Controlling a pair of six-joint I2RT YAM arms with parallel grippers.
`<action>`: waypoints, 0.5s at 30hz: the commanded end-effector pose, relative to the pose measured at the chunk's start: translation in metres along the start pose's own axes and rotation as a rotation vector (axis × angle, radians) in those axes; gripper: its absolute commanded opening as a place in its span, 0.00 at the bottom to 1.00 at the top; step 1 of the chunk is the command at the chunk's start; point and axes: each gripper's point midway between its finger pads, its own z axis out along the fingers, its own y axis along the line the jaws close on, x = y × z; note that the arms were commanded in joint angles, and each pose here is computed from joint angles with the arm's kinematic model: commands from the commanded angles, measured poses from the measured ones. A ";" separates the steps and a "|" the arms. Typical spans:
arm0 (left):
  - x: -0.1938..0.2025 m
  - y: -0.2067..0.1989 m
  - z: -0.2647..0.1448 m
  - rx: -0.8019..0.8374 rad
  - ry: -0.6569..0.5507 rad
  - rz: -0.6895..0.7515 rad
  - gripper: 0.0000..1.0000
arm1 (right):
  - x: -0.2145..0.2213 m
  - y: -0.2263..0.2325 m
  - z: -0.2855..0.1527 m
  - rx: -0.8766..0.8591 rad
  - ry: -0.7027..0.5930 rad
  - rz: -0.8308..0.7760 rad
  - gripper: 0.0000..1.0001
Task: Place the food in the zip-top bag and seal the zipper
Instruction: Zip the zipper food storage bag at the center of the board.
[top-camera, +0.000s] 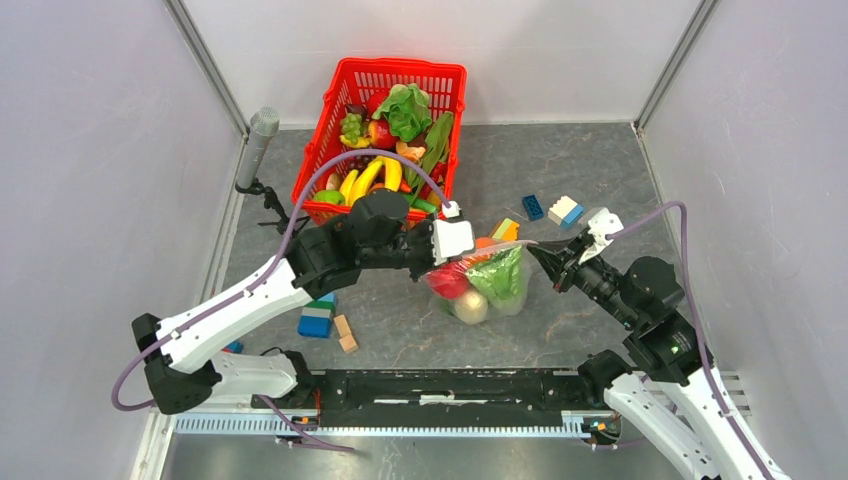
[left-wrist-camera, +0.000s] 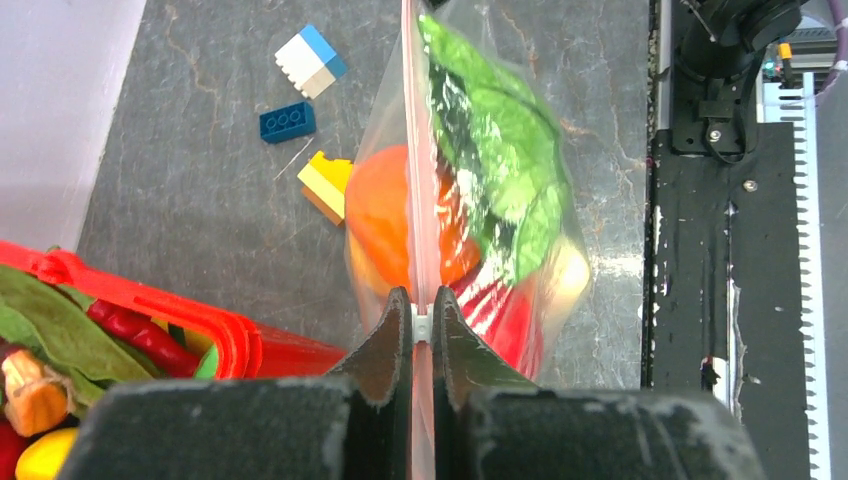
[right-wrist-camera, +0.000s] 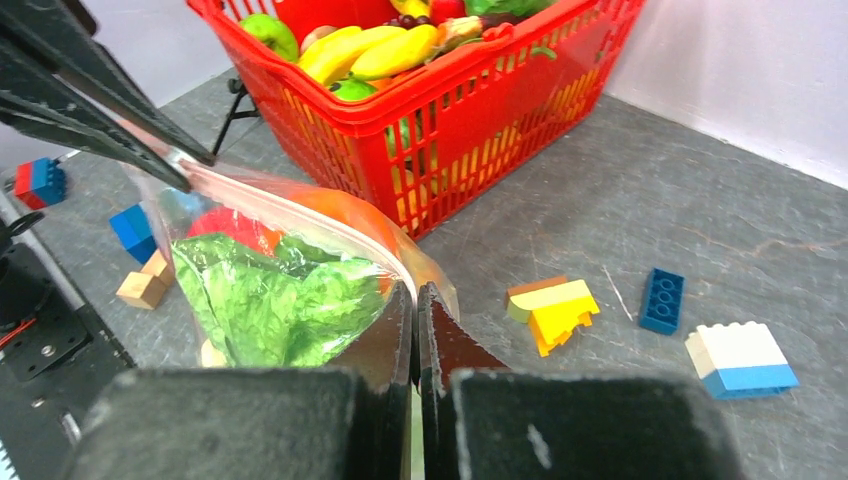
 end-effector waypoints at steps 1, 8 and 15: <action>0.017 0.007 -0.024 -0.076 0.063 -0.047 0.02 | -0.019 -0.037 -0.009 0.212 -0.067 -0.012 0.00; 0.032 0.011 -0.028 -0.126 0.106 -0.060 0.02 | -0.020 -0.054 -0.015 0.316 -0.090 0.014 0.00; 0.046 0.023 -0.035 -0.206 0.169 -0.051 0.02 | -0.019 -0.071 -0.026 0.432 -0.125 0.052 0.00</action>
